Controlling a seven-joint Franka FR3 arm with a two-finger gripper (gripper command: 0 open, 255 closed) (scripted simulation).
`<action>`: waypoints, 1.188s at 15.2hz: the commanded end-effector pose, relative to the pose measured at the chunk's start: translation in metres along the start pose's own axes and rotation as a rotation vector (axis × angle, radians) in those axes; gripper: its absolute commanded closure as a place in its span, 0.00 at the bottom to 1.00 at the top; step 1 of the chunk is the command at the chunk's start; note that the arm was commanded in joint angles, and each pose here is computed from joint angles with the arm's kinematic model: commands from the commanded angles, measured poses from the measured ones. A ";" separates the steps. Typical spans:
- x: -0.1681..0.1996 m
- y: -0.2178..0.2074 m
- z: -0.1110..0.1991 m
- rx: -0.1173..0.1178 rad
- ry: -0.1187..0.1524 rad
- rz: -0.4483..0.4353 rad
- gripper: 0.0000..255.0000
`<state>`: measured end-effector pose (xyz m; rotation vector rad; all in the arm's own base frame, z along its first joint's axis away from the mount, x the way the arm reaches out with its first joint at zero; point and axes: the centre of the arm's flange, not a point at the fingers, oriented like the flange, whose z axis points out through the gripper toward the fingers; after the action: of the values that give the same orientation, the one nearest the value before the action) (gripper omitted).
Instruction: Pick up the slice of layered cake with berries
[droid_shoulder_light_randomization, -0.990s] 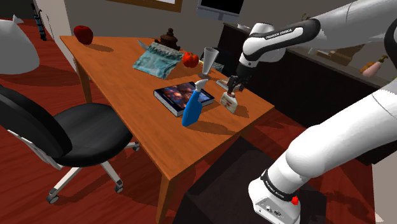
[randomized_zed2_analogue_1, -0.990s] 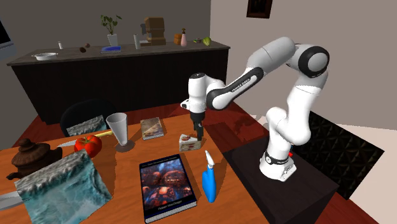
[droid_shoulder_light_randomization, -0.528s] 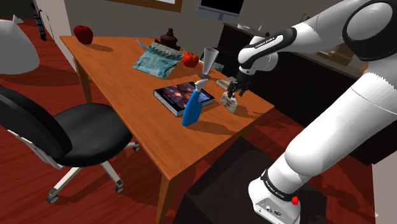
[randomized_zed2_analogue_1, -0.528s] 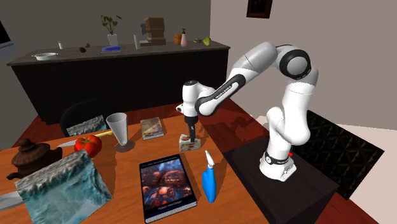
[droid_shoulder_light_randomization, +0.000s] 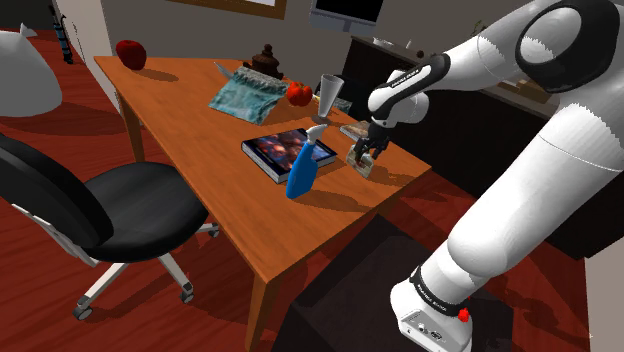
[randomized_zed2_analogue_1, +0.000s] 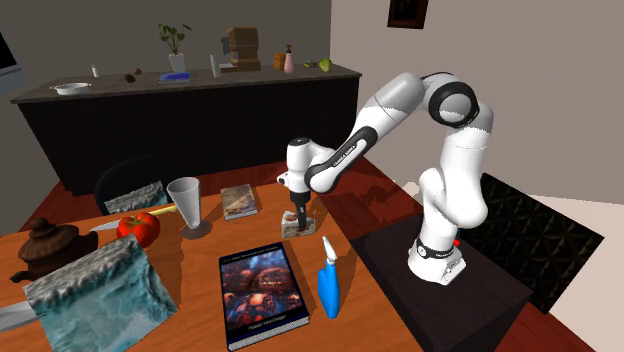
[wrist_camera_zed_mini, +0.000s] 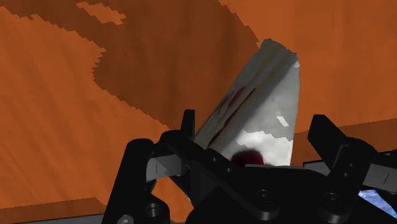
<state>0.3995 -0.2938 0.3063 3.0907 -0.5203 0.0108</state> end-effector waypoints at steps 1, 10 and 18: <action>0.000 0.001 0.002 0.000 0.001 0.000 1.00; 0.000 0.000 0.002 0.000 0.000 0.000 1.00; 0.000 0.000 -0.040 0.000 0.000 0.000 1.00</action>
<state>0.3997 -0.2942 0.3414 3.0905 -0.5206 0.0119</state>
